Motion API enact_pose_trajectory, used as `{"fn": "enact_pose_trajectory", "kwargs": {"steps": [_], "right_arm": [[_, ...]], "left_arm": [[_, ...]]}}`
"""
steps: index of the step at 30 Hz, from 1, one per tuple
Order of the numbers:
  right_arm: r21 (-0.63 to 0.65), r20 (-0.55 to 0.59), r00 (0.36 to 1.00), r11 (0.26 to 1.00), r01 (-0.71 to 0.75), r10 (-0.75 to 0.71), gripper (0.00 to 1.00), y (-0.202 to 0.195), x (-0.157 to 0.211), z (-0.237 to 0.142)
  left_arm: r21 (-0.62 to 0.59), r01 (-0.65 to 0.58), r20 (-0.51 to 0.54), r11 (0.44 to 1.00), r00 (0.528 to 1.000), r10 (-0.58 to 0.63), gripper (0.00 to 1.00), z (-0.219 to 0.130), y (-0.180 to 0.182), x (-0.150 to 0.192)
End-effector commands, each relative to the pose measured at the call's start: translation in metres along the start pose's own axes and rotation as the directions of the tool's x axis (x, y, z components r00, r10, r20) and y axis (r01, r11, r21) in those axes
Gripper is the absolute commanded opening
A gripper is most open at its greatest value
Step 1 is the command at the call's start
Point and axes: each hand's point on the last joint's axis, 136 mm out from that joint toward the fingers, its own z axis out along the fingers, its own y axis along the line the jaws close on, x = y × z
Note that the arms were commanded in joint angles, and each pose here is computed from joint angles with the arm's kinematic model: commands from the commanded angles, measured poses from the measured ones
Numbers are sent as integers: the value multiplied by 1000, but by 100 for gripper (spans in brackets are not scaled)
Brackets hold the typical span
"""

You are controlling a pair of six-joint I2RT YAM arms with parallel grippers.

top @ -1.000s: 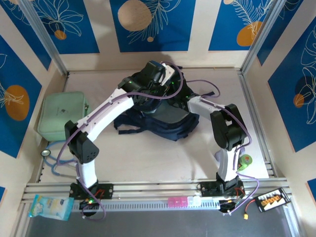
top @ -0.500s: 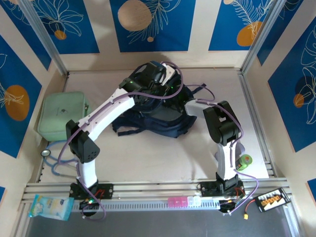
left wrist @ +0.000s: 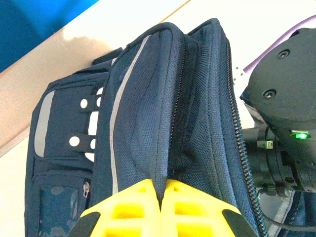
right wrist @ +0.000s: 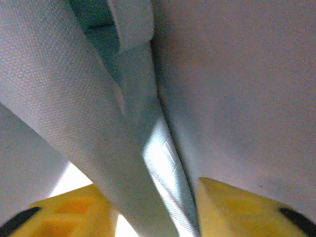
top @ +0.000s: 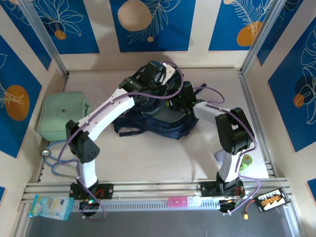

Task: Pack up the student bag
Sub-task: Place the pencil pouch in the student bag.

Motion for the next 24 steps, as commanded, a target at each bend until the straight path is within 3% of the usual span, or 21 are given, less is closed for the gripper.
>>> {"fn": "enact_pose_trajectory", "kwargs": {"steps": [1, 5, 10, 12, 15, 20, 24], "right_arm": [[66, -18, 1000, 998, 15, -13, 31, -18, 5, 8], [79, -72, 997, 996, 28, -22, 13, -19, 9, 31], [23, -160, 985, 998, 65, -60, 9, -3, 19, 53], [-1, -136, 988, 997, 78, -77, 9, 0, 16, 49], [-9, -66, 992, 994, 111, -111, 20, 1, 8, 28], [-55, -55, 991, 991, 121, -124, 45, -1, 5, -17], [-35, -70, 997, 999, 15, -17, 51, -14, 4, -63]], "left_arm": [[23, 29, 211, 999, 977, -33, 0, -34, 3, -58], [36, 30, 214, 999, 976, -37, 0, -34, 1, -59], [43, 30, 213, 999, 976, -39, 0, -34, 0, -60], [37, 34, 208, 999, 977, -40, 0, -33, 1, -58], [38, 38, 203, 999, 978, -45, 0, -34, 1, -58], [59, 39, 191, 998, 980, -49, 0, -28, -4, -53], [92, 43, 170, 995, 984, -58, 0, -21, -11, -46]]}}
